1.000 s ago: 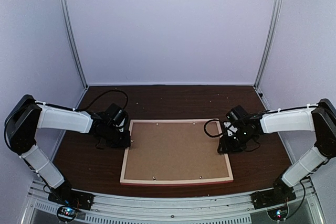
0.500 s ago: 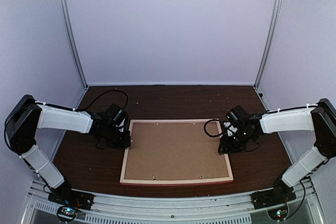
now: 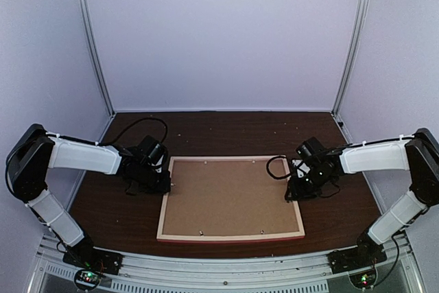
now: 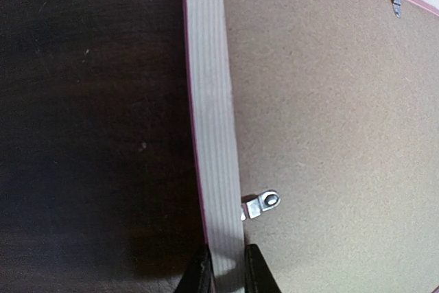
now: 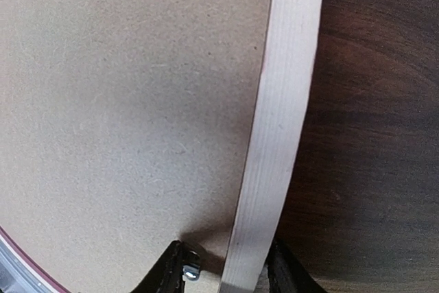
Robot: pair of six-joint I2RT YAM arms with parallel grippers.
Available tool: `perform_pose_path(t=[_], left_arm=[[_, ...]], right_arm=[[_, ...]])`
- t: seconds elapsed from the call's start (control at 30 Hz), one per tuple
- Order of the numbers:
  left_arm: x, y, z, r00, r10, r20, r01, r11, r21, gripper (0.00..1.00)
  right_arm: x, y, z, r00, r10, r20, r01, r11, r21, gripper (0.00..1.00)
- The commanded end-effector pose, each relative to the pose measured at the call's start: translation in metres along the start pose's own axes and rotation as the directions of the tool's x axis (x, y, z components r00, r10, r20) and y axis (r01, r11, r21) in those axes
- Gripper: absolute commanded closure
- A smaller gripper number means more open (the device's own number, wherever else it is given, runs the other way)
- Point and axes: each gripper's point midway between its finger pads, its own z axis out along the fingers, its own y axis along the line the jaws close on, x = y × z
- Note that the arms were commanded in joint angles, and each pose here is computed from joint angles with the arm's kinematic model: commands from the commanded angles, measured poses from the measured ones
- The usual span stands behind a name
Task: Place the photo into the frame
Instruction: Press the fastener onto the backboard.
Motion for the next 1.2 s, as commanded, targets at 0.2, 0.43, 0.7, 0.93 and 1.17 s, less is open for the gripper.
perform_pose_path(t=[0.2,0.43,0.7,0.93,1.17], left_arm=[[0.004,0.007,0.002,0.999,0.042,-0.004,-0.042,0.999,-0.034,0.98],[0.003,0.007,0.002,0.999,0.042,-0.004,-0.042,0.998,-0.035,0.98],[0.003,0.006,0.003,0.999,0.043,-0.007,-0.044,0.998,-0.036,0.98],[0.001,0.006,0.002,0.999,0.046,-0.006,-0.046,0.998,-0.038,0.98],[0.000,0.004,0.003,0.999,0.048,-0.010,-0.048,0.998,-0.036,0.98]], right_arm=[[0.023,-0.018,0.017,0.995,-0.012,-0.103,0.011,1.000,-0.014,0.61],[0.029,-0.019,0.019,0.991,-0.024,-0.129,0.019,0.999,-0.040,0.62],[0.035,-0.024,0.016,0.985,-0.051,-0.162,0.045,0.998,-0.041,0.60],[0.038,-0.022,0.015,0.983,-0.036,-0.178,0.027,0.998,-0.051,0.57],[0.038,-0.023,0.011,0.984,-0.025,-0.177,0.017,0.999,-0.043,0.55]])
